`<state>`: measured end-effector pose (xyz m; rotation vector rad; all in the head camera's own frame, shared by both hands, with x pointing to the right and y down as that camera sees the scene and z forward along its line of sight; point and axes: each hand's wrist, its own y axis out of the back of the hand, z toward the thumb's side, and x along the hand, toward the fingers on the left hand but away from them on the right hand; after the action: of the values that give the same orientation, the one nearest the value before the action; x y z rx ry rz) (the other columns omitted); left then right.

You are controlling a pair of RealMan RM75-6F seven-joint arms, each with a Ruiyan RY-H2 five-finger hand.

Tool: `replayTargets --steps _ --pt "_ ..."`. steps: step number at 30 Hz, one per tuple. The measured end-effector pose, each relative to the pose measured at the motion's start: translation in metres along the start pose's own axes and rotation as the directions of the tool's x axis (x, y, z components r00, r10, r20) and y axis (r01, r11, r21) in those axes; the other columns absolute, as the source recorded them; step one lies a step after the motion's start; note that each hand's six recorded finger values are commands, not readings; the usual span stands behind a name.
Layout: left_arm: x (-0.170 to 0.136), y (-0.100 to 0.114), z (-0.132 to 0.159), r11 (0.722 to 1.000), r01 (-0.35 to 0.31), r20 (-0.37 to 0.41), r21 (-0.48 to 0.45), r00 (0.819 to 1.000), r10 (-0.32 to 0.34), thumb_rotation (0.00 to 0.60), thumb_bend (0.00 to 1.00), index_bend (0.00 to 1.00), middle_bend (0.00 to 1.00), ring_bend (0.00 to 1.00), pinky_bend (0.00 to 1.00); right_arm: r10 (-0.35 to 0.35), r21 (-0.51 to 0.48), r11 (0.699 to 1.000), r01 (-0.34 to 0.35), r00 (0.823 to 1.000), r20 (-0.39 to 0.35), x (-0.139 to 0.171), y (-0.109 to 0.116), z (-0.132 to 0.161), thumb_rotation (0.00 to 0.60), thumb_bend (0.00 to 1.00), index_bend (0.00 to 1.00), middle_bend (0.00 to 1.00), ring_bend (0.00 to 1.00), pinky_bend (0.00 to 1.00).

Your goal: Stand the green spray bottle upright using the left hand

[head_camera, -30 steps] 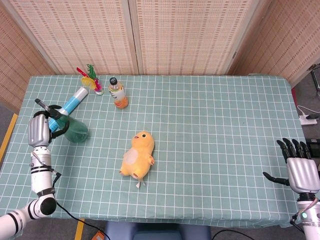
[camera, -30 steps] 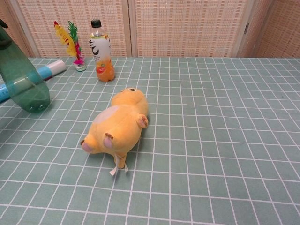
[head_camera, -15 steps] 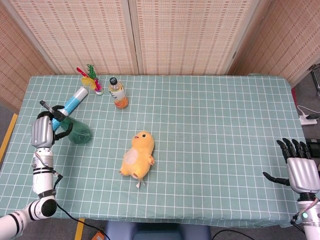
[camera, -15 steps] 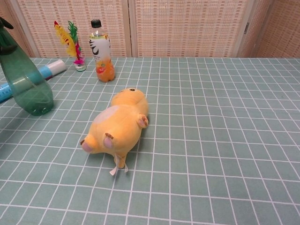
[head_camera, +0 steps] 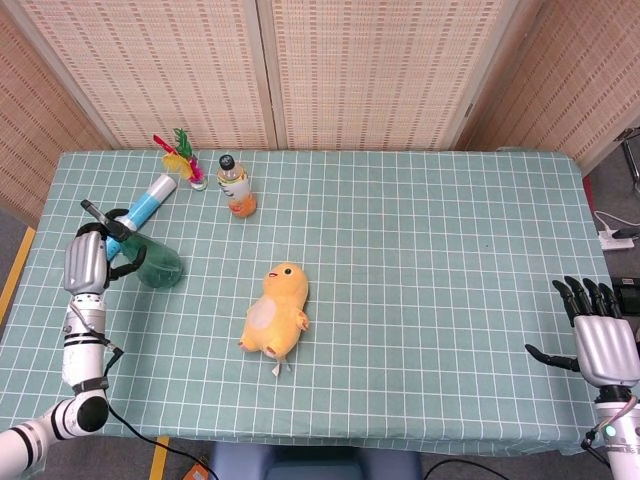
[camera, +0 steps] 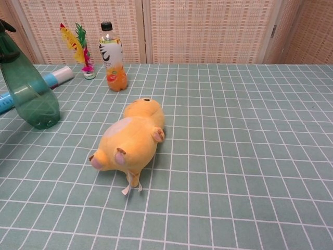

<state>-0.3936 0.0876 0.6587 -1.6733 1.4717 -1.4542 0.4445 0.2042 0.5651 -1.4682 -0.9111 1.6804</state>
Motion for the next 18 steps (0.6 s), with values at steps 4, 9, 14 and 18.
replayTargets --steps 4,9,14,18 --pt "0.0000 -0.0030 -0.0027 1.000 0.017 -0.011 0.001 1.000 -0.017 0.600 0.22 0.25 0.49 0.40 0.23 0.000 -0.001 1.000 0.000 1.000 -0.001 -0.0002 0.0001 0.0002 0.600 0.00 0.11 0.07 0.00 0.00" --pt "-0.0008 -0.0033 -0.0011 1.000 0.027 -0.004 -0.002 1.000 -0.027 0.600 0.22 0.25 0.46 0.40 0.23 0.001 -0.001 1.000 -0.001 1.000 -0.002 -0.0003 -0.0001 0.0003 0.600 0.00 0.11 0.07 0.00 0.00" --pt "-0.0017 -0.0034 0.0004 0.999 0.034 0.004 -0.002 0.999 -0.034 0.600 0.21 0.26 0.45 0.40 0.23 0.002 0.000 1.000 -0.002 1.000 -0.002 -0.0004 0.0000 0.0004 0.600 0.00 0.11 0.07 0.00 0.00" --pt "-0.0023 -0.0058 -0.0013 0.999 0.050 0.001 0.004 0.999 -0.050 0.600 0.20 0.26 0.43 0.39 0.22 0.003 -0.002 1.000 -0.003 1.000 -0.003 -0.0004 0.0000 0.0004 0.600 0.00 0.11 0.07 0.00 0.00"
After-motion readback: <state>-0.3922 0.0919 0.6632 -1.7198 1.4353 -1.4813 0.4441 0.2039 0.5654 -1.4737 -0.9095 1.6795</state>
